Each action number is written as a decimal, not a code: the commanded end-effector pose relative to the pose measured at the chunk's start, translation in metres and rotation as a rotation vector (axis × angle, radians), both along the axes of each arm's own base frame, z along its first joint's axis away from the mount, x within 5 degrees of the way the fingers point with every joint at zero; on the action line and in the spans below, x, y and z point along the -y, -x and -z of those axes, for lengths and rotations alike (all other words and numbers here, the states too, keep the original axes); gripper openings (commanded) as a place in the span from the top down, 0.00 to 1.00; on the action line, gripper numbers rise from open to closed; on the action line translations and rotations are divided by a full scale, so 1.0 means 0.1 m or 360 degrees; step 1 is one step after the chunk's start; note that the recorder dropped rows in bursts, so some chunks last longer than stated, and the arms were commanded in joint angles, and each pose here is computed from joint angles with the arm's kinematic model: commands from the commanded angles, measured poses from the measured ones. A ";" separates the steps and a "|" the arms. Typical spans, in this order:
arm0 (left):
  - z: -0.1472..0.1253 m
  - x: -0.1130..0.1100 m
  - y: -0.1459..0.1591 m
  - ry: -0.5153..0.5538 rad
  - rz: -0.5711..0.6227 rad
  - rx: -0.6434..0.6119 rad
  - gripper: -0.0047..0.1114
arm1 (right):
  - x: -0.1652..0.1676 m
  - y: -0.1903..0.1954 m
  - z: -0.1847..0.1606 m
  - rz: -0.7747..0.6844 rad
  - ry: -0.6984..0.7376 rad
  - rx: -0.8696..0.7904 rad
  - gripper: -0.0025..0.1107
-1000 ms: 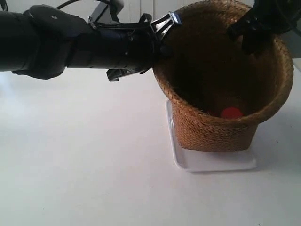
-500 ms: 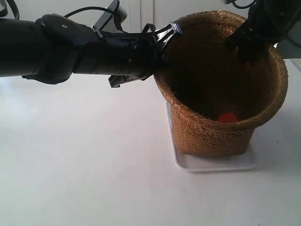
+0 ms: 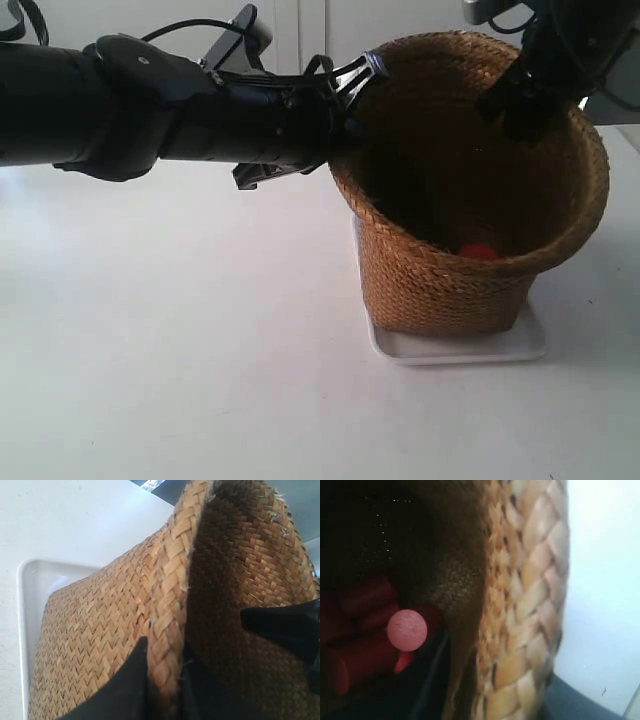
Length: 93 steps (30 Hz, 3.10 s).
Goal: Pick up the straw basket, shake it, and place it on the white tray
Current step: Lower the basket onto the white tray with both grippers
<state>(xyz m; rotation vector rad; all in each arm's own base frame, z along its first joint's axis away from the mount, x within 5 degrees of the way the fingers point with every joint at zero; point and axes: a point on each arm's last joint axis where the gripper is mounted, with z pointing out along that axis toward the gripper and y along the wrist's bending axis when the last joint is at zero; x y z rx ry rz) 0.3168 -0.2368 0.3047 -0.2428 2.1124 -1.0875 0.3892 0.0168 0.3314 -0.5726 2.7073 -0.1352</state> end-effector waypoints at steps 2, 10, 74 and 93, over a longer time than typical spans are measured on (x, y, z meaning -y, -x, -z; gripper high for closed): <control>-0.15 0.06 0.07 0.0124 0.0034 -0.0031 0.96 | -0.04 -0.04 0.00 -0.0017 -0.0020 0.0053 0.98; -0.16 0.06 0.07 0.0124 0.0023 -0.0026 0.96 | -0.01 -0.04 0.00 -0.0016 0.0026 0.0042 0.98; -0.06 0.09 0.04 0.0047 0.0062 -0.0019 0.67 | 0.07 -0.08 -0.05 0.0092 0.0123 0.0145 0.60; -0.06 0.09 0.04 -0.0005 0.0087 0.0033 0.48 | 0.06 -0.10 -0.06 0.0172 0.0078 0.0197 0.39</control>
